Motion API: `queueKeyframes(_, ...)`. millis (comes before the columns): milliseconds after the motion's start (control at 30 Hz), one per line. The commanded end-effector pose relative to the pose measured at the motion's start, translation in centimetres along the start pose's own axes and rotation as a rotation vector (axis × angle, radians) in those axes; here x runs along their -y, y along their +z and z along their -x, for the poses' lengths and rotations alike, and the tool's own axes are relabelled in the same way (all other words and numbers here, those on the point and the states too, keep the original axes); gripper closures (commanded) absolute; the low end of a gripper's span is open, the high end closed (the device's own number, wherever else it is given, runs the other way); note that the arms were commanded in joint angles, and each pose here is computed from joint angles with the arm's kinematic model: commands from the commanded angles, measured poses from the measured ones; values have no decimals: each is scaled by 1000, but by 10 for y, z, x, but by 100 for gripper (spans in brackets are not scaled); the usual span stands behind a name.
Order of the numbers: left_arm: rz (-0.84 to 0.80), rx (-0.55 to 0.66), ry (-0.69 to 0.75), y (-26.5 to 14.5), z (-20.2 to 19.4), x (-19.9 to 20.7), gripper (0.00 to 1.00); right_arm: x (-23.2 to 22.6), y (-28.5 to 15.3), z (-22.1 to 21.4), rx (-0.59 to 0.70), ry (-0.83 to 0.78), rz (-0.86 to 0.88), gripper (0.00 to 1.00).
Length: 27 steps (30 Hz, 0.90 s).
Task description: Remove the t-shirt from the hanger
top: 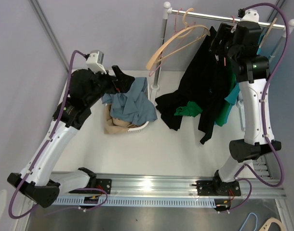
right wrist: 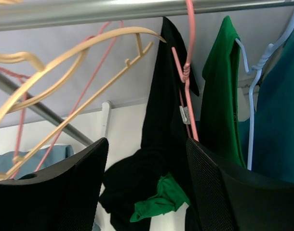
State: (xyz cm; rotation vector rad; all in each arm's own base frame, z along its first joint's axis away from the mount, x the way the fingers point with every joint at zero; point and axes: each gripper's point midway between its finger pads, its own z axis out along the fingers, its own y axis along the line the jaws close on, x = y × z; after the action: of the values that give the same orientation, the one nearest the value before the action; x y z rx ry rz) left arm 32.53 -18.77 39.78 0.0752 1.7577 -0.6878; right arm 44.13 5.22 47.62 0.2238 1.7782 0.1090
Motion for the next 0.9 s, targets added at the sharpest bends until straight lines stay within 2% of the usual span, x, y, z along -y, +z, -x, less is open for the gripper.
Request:
queueKeyframes(0, -109, 56, 53, -23, 25, 26, 1, 6, 10, 1, -4, -25, -6, 30)
queueKeyframes(233, -181, 141, 62, -38, 40, 40, 0, 13, 38, -4, 12, -38, -38, 30)
queueKeyframes(400, -198, 218, -2, -50, 56, 46, 0, 15, 51, 0, 53, -63, -50, 30)
queueKeyframes(467, -181, 270, -48, -55, 64, 44, 1, 20, 56, -3, 61, -72, -75, 30)
queueKeyframes(500, -169, 277, -48, -55, 53, 36, 1, 21, 58, 1, 83, -80, -82, 30)
queueKeyframes(533, -195, 348, -44, -62, 67, 41, 0, 23, 63, -4, 77, -86, -91, 30)
queueKeyframes(567, -199, 371, -47, -65, 69, 41, 0, 25, 66, -5, 78, -89, -97, 30)
queueKeyframes(867, -177, 433, -9, -72, 70, 33, 0, 39, 83, 0, 125, -89, -149, 30)
